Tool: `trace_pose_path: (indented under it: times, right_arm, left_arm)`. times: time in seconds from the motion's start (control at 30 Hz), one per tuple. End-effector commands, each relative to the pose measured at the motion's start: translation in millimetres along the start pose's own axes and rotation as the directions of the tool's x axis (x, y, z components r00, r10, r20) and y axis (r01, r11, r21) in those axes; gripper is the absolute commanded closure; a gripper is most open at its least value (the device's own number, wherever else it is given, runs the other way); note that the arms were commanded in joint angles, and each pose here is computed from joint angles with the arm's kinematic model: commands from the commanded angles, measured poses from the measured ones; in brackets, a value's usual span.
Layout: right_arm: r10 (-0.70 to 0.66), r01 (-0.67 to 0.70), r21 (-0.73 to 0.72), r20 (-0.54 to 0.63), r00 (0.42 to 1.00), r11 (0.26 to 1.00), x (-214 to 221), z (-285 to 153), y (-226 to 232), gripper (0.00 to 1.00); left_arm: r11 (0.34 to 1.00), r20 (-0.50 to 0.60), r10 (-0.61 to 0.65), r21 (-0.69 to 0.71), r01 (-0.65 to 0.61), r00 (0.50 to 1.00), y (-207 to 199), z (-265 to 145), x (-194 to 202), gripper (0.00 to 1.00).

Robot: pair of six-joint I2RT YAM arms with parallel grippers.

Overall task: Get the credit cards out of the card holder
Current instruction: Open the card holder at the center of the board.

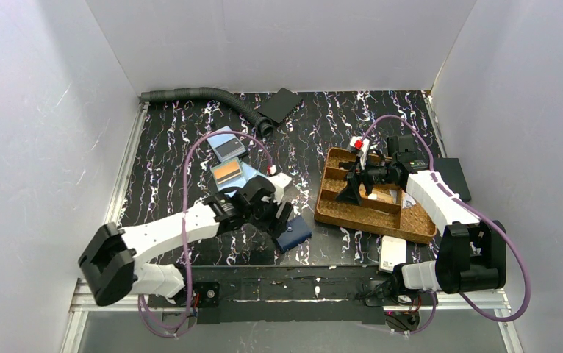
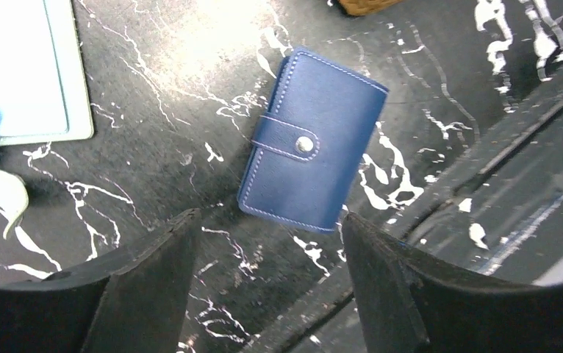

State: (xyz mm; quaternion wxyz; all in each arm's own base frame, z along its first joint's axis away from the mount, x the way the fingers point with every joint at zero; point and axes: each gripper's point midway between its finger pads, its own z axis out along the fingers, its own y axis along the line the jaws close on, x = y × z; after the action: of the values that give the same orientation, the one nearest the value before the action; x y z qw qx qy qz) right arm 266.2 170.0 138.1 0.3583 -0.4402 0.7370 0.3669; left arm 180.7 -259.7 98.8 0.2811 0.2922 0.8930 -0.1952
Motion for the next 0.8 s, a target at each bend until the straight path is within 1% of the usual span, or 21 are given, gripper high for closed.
trace_pose_path:
  times: [0.0,0.13,0.27,0.43,0.53,0.67,0.77]
  right_arm:
    - [-0.027,0.027,-0.003,0.008,1.000,1.000,-6,-1,-2,0.02]
    - [-0.024,0.024,-0.009,0.002,1.000,1.000,-5,-1,-3,0.02]
    - [-0.017,0.016,-0.021,-0.006,1.000,1.000,-3,0,-2,0.02]
    - [-0.014,0.014,-0.025,-0.007,1.000,1.000,-3,0,-2,0.02]
    - [-0.016,0.016,-0.023,-0.009,1.000,1.000,-3,0,-2,0.02]
    - [-0.018,0.018,-0.026,-0.007,1.000,1.000,-3,0,-2,0.02]
    - [-0.015,0.014,-0.030,-0.006,1.000,0.999,-3,1,-1,0.02]
  left_arm:
    - [0.995,0.048,0.096,-0.020,-0.095,0.994,-2,17,-28,0.36]
    - [0.995,0.001,0.094,-0.033,-0.094,0.996,-8,40,-21,0.38]
    - [0.994,-0.023,0.104,-0.026,-0.105,0.994,-18,50,-14,0.38]
    - [0.987,-0.055,0.156,-0.034,-0.158,0.986,-15,59,-6,0.34]
    - [0.986,-0.084,0.160,-0.042,-0.164,0.984,-13,56,-3,0.32]
    - [0.995,-0.086,0.099,-0.004,-0.100,0.991,-11,47,7,0.27]
    - [0.993,-0.084,-0.006,0.120,0.016,0.996,-17,42,12,0.27]
